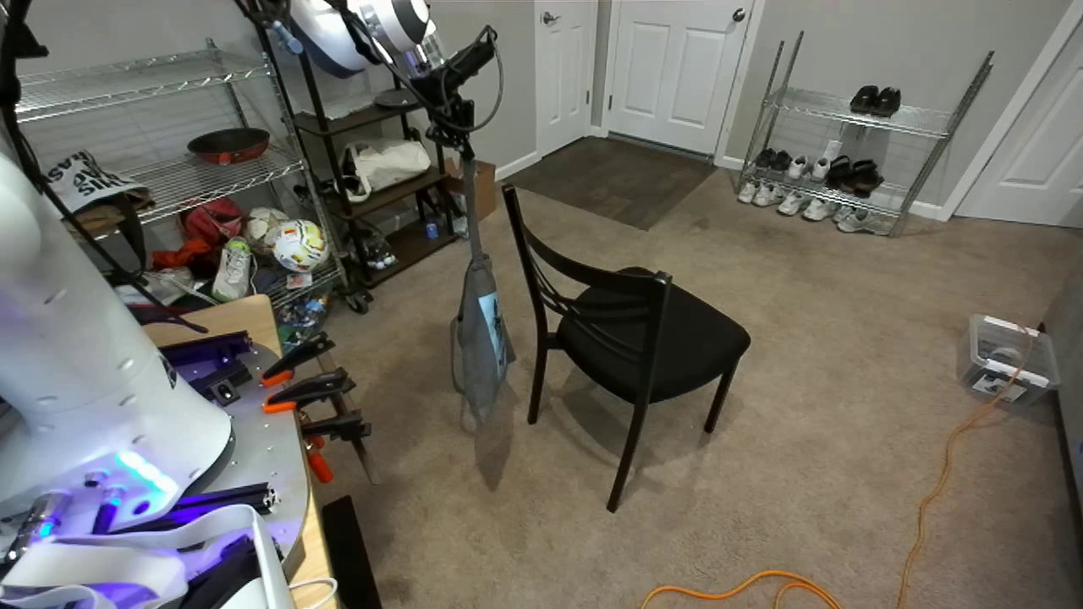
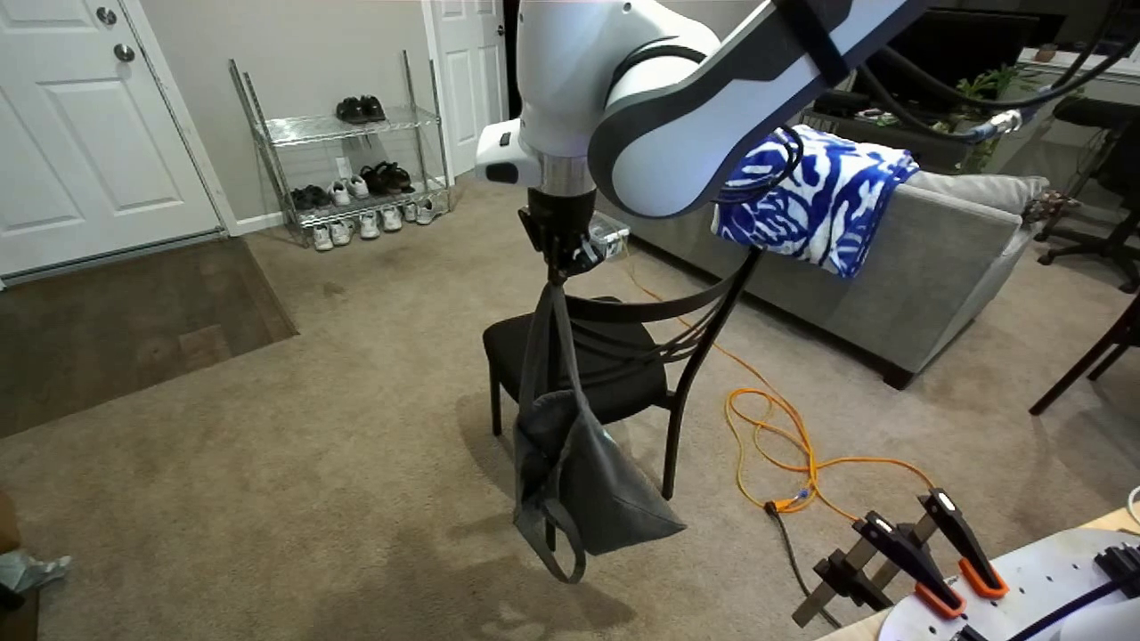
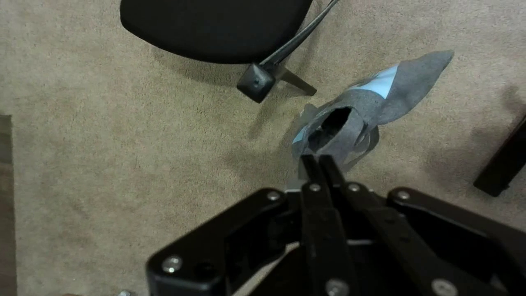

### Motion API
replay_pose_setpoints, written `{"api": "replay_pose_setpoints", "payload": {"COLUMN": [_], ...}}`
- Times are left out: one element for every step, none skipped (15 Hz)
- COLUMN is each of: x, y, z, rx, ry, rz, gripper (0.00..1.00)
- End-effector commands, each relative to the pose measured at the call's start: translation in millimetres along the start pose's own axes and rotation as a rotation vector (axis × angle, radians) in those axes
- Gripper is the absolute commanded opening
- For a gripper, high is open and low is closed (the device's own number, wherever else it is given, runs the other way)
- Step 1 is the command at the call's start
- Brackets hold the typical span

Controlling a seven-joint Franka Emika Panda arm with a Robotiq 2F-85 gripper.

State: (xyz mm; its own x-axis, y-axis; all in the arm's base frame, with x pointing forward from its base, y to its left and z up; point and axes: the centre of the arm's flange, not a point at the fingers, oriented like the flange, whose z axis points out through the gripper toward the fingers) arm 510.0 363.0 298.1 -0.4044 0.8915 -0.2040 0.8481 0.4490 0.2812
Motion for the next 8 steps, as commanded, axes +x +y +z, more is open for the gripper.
{"api": "replay_pose_setpoints", "payload": {"x": [-3.0, -5.6, -6.9, -7.1, -7.0, -6.9, -6.9, -6.9], "y": [-1.1, -1.6, -2.1, -2.5, -2.7, -2.8, -2.8, -2.7], "z": [0.7, 1.4, 2.1, 2.4, 2.4, 2.4, 2.4, 2.4], "rx": [0.002, 0.004, 0.005, 0.006, 0.006, 0.006, 0.006, 0.006], "ry": [-0.002, -0.003, -0.004, -0.004, -0.004, -0.004, -0.004, -0.004], "rz": [0.001, 0.003, 0.004, 0.004, 0.004, 0.003, 0.003, 0.003], "gripper": [0.04, 0.04, 0.04, 0.04, 0.04, 0.04, 0.04, 0.04]}}
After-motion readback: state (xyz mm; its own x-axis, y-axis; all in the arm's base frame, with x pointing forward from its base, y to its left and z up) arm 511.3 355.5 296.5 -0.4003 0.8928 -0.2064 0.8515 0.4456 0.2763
